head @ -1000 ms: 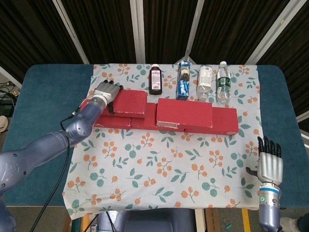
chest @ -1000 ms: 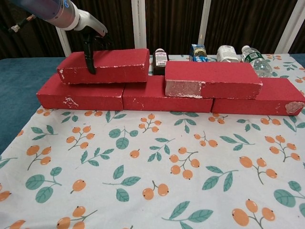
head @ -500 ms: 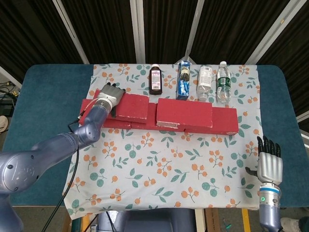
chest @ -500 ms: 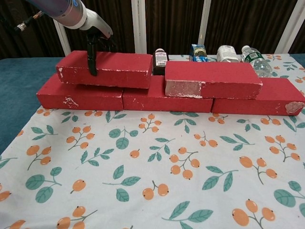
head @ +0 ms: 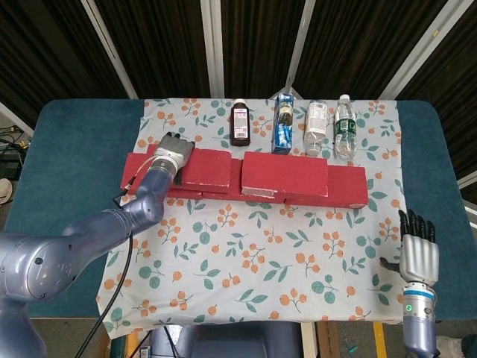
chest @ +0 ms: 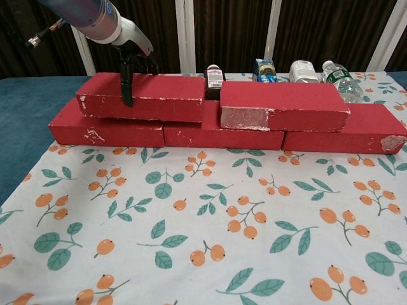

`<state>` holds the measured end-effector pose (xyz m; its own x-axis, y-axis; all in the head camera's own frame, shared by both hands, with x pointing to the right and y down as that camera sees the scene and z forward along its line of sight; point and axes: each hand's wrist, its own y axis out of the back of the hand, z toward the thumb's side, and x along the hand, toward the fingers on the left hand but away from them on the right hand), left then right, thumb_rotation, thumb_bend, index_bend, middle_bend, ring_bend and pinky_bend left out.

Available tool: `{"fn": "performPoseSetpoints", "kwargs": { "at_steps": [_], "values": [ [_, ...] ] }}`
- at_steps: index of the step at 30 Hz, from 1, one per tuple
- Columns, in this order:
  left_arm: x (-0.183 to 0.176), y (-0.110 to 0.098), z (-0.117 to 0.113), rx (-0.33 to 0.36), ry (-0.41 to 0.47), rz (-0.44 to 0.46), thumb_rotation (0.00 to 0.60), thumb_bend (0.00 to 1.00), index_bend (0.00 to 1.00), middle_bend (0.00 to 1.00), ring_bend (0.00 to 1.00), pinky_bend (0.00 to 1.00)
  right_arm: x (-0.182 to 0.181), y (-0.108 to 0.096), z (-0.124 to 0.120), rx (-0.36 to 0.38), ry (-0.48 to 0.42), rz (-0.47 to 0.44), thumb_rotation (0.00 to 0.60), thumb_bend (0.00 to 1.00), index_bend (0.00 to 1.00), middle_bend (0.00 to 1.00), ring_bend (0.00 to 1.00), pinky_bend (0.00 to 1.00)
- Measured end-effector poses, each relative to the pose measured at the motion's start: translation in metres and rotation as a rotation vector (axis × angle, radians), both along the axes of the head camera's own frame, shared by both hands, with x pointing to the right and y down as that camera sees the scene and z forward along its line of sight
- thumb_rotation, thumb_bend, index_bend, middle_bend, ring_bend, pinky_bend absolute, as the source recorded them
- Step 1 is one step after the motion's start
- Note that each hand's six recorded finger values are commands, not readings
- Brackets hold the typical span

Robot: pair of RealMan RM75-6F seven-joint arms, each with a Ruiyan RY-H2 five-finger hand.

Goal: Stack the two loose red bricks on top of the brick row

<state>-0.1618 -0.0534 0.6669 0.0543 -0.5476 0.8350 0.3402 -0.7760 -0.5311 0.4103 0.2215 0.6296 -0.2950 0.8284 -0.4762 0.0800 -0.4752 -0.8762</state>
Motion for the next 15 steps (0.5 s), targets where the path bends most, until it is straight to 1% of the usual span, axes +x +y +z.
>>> {"fn": "performPoseSetpoints", "kwargs": {
  "at_steps": [7, 15],
  "values": [
    [0.006, -0.001, 0.000, 0.018, 0.005, 0.000, 0.600, 0.02, 0.27, 0.35, 0.04, 0.05, 0.001, 0.000, -0.001, 0.000, -0.003, 0.003, 0.600, 0.15, 0.00, 0.00, 0.00, 0.00],
    [0.012, 0.004, 0.007, 0.011, 0.012, 0.004, 0.600, 0.02, 0.27, 0.35, 0.04, 0.05, 0.003, 0.000, -0.002, 0.006, -0.003, 0.010, 0.600, 0.15, 0.00, 0.00, 0.00, 0.00]
  ]
}}
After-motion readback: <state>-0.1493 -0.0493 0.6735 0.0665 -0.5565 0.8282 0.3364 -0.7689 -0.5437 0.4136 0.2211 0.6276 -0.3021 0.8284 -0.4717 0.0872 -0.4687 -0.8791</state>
